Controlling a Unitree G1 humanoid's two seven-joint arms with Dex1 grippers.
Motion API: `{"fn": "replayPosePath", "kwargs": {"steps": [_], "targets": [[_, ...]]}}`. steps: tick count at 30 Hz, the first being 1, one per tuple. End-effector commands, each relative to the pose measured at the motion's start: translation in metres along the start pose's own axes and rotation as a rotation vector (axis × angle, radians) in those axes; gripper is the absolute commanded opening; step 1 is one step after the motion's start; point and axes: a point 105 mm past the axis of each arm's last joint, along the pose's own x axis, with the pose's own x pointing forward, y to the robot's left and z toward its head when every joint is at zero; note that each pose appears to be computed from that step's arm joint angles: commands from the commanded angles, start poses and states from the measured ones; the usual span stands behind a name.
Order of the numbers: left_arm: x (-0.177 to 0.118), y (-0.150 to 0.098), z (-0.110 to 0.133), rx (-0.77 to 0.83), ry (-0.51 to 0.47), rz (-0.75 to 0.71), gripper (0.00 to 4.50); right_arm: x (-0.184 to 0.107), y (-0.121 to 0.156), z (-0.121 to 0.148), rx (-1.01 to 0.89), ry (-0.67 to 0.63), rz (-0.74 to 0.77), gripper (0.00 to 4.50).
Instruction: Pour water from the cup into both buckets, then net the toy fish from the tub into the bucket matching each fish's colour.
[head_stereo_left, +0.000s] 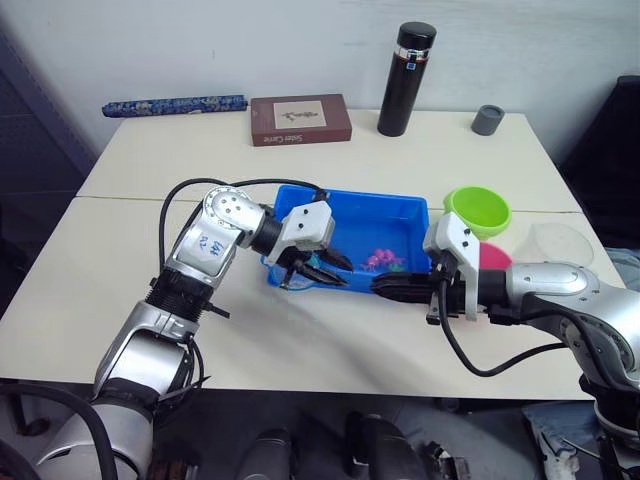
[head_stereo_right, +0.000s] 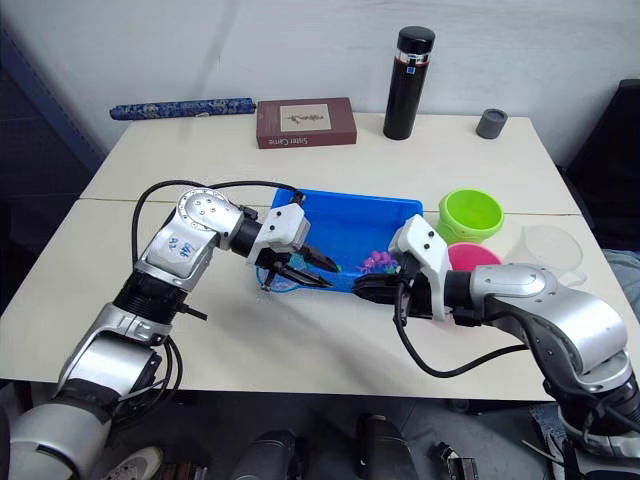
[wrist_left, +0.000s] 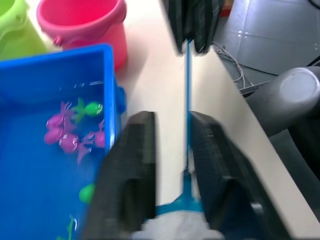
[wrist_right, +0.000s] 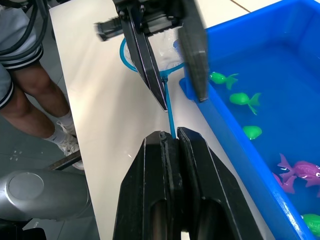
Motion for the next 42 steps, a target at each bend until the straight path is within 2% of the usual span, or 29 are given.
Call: {"fn": "replayPosePath", "kwargs": {"steps": [1,5,6,9,11,14,18,22,27,30,36,42], "targets": [[-0.01,0.008,0.002,-0.015,0.021,0.051,2.67,-0.004,0.005,0.009,-0.05,-0.023,0.013,0.0],[-0.019,0.01,0.014,-0.047,-0.053,0.077,4.27,-0.004,0.004,0.008,-0.053,-0.021,0.013,0.0],[-0.025,0.012,0.02,-0.061,-0.084,0.096,4.47,-0.004,0.004,0.008,-0.054,-0.019,0.013,0.0],[-0.039,0.017,0.032,-0.091,-0.145,0.141,4.47,-0.004,0.004,0.007,-0.055,-0.016,0.012,0.0],[-0.056,0.025,0.049,-0.083,-0.215,0.222,4.47,-0.005,0.003,0.007,-0.057,-0.014,0.009,0.0],[-0.095,0.024,0.065,-0.128,-0.229,0.306,4.47,-0.006,0.0,0.005,-0.057,-0.008,-0.003,0.0],[-0.122,0.021,0.058,-0.18,-0.183,0.412,4.47,-0.009,-0.006,0.006,-0.06,-0.012,-0.038,0.0],[-0.156,0.009,0.028,-0.305,-0.086,0.586,4.47,-0.026,-0.029,0.015,-0.078,-0.037,-0.155,0.0],[-0.15,-0.022,-0.005,-0.409,-0.029,0.596,4.47,-0.045,-0.052,0.023,-0.128,-0.031,-0.275,0.0],[-0.145,-0.031,-0.019,-0.425,0.002,0.612,4.47,-0.052,-0.066,0.023,-0.168,0.006,-0.351,0.0],[-0.127,-0.035,-0.023,-0.452,-0.051,0.62,4.47,-0.065,-0.086,0.01,-0.294,0.16,-0.452,0.0],[-0.117,-0.032,-0.021,-0.445,-0.072,0.618,4.47,-0.071,-0.091,-0.005,-0.381,0.292,-0.451,0.0]]}}
